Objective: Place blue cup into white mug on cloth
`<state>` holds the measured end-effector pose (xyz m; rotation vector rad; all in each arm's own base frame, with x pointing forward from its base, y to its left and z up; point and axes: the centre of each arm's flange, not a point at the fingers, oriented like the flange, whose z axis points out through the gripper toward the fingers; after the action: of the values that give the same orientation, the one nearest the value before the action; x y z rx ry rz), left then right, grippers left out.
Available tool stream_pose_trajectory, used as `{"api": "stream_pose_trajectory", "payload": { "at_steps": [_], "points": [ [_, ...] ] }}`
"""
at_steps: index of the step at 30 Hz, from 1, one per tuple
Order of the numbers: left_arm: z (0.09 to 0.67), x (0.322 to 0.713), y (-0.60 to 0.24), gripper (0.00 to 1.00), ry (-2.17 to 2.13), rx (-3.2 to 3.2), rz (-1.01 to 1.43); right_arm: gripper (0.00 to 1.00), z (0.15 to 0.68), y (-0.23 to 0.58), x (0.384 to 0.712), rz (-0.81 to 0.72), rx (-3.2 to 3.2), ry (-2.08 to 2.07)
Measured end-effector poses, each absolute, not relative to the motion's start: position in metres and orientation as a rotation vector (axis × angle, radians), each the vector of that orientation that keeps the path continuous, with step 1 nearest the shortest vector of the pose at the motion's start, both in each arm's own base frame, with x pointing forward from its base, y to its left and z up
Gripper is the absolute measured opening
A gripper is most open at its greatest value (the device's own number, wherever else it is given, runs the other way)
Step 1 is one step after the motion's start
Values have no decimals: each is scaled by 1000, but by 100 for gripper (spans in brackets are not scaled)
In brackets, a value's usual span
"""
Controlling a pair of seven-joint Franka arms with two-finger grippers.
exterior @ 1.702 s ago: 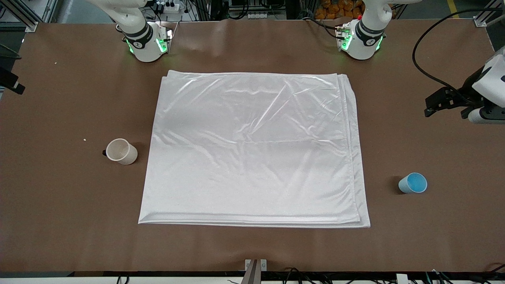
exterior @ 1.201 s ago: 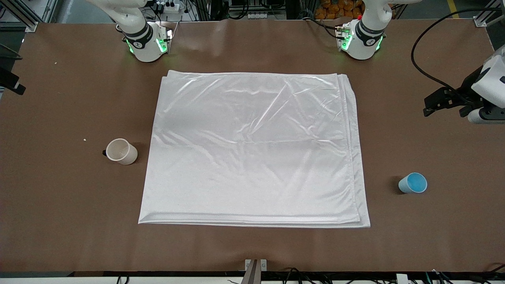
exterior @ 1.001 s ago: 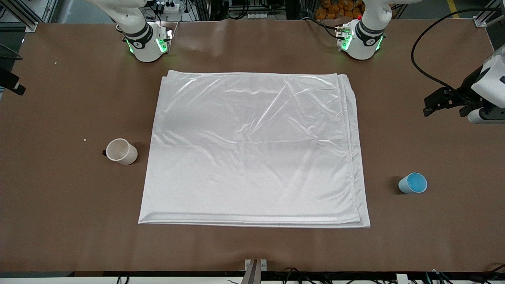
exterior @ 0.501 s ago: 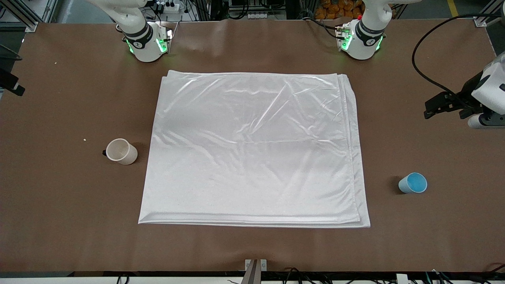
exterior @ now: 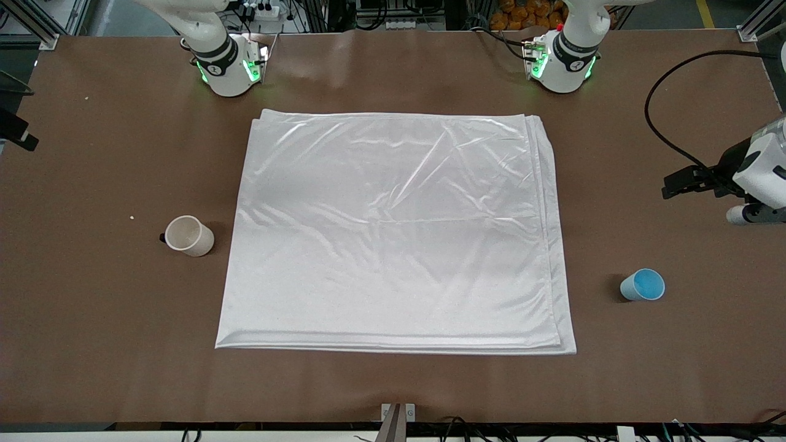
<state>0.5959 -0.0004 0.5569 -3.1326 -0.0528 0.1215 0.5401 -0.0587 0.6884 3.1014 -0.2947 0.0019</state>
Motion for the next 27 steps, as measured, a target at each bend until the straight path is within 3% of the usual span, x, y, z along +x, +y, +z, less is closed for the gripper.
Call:
{"api": "stream_pose_trajectory", "payload": {
  "at_steps": [27],
  "points": [
    [504,624,33,100,-112,-3107,138,100,684,-70,540,-11,3100,-310]
  ]
}}
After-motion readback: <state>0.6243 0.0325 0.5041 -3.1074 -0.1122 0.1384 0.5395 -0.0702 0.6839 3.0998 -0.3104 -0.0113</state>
